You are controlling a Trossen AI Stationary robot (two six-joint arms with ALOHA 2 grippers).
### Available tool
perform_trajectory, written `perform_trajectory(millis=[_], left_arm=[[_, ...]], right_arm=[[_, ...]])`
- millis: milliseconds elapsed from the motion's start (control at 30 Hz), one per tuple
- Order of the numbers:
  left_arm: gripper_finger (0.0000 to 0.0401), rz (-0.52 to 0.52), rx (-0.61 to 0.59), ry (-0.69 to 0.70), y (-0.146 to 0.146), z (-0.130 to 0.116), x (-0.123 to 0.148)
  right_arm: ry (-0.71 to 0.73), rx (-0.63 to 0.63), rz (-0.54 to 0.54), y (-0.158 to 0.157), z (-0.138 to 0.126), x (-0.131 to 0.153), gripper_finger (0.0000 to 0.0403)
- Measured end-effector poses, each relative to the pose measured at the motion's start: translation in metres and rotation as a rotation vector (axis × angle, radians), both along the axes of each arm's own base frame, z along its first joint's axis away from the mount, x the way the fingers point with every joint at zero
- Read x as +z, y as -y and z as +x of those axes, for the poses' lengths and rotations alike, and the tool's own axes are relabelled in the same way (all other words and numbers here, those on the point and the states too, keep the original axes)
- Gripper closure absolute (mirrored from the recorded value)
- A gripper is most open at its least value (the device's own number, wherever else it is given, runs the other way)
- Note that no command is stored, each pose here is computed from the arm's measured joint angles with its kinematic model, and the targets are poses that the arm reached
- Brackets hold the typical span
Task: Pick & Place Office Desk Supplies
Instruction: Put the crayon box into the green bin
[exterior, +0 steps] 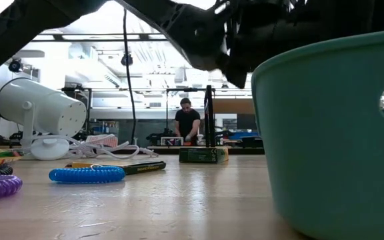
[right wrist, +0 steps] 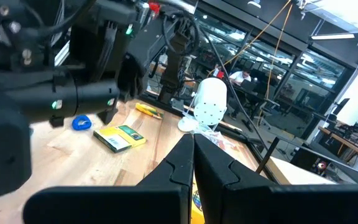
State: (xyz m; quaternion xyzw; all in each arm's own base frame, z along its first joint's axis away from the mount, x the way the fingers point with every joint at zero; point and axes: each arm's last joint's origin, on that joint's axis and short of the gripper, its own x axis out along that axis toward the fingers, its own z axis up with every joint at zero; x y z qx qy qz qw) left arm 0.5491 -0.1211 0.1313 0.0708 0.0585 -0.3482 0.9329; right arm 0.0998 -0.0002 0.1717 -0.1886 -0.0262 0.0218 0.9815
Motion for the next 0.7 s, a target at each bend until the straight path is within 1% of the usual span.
perform_trajectory(millis=[100,267,467,533,700], left_arm=[[0.0221,0.001,0.04,-0.071,-0.005,-0.002,0.009],[0.0221,0.023,0.168,-0.195,-0.015,-0.005,0.022],[0.0222,0.123,0.329,-0.365,-0.023,-0.015,0.021],[0.0222,0.157,0.395,-0.417,-0.026,-0.019,0.025],[0.0222,0.202,0.558,-0.506,-0.033,-0.029,0.038]], right_arm=[[0.0,0.0,0.0,0.0,0.0,0.0,0.0394],[0.0,0.0,0.0,0.0,0.0,0.0,0.0394],[-0.001,0.0,0.0,0.0,0.0,0.0,0.0394],[-0.001,0.0,0.0,0.0,0.0,0.0,0.0394],[0.0,0.0,0.0,0.0,0.0,0.0,0.0394]])
